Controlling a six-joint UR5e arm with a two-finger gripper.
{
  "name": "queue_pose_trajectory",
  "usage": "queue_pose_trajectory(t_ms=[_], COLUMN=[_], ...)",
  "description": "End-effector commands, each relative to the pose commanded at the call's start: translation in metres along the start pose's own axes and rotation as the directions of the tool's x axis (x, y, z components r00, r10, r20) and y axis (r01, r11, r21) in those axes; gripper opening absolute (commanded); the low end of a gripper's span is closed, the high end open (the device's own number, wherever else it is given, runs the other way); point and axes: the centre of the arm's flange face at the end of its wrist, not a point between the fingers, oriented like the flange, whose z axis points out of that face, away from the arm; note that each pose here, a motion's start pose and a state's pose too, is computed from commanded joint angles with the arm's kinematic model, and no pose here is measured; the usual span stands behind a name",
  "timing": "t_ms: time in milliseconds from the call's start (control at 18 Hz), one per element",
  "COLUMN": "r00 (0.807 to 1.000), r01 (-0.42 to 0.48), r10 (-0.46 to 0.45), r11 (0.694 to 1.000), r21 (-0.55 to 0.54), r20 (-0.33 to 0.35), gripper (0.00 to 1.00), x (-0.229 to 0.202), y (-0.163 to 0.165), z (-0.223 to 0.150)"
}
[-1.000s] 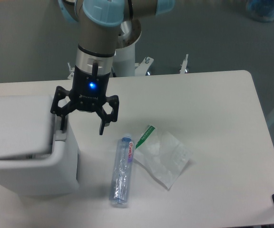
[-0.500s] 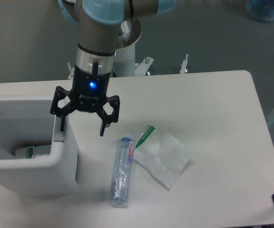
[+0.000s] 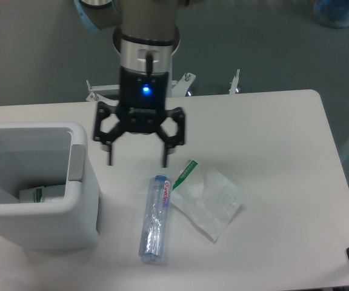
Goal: Open the trash can
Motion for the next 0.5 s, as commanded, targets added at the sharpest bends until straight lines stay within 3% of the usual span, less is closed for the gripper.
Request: queue_pose_trajectory(t_ms=[500], r00=[0.997], r01=[-0.031], r10=[0.033], r11=[0.999], r21=[-0.040], r20=[0.064], gripper=[1.00], x=[-0.058], y=[0.011], z=[0.008])
